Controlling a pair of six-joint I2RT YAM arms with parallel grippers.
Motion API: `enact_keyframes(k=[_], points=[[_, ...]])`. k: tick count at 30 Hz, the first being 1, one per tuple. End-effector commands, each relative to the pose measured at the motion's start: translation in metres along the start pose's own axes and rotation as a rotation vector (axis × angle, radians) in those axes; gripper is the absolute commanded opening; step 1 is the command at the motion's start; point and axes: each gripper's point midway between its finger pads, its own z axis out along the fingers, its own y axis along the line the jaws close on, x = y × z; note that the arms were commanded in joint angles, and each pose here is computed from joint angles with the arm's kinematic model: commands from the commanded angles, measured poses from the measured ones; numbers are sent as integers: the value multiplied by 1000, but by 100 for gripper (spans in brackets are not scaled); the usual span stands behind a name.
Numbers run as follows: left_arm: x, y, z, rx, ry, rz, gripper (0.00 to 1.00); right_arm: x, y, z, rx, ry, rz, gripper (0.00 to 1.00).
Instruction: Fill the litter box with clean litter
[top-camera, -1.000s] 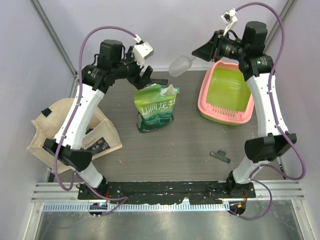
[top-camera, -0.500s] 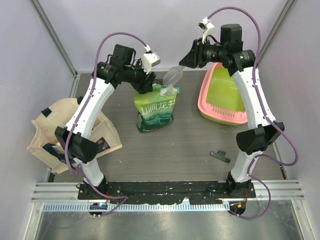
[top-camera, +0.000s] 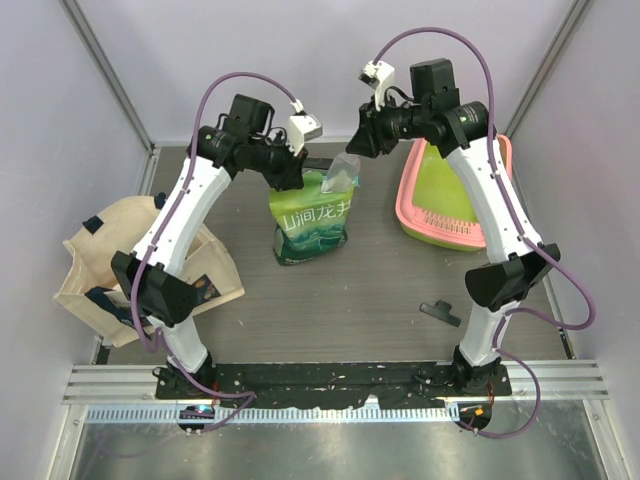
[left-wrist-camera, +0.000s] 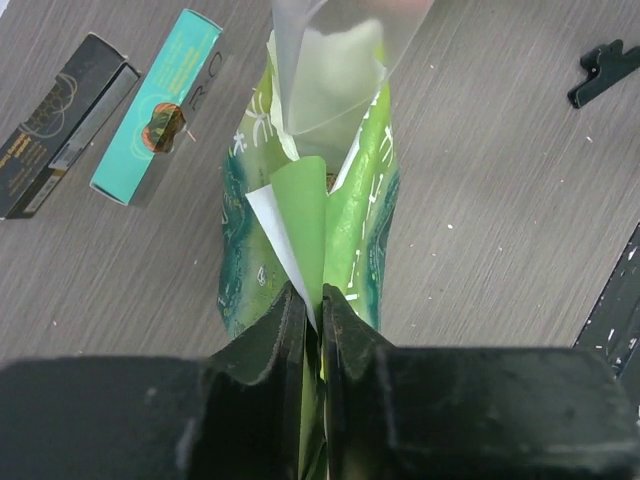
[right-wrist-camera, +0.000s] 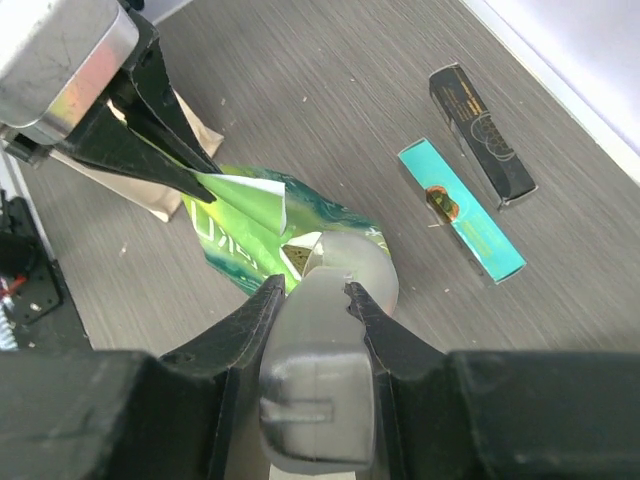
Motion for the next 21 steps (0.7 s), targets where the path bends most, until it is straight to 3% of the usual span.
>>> enact_keyframes(k=[1, 3, 10, 15, 21], points=[[-16, -16, -16, 38, -70, 12, 9, -8, 4, -7, 38, 11, -150, 1], [-18, -17, -17, 40, -81, 11, 0, -2, 6, -3, 46, 40, -172, 1], [-29, -23, -23, 28, -165, -20, 0, 17, 9, 9, 51, 127, -197, 1], [-40, -27, -23, 14, -293, -97, 0, 20, -18, 20, 277, 92, 36, 1], [-55, -26, -32, -19, -401, -148, 0, 26, -36, 26, 425, 51, 239, 1]])
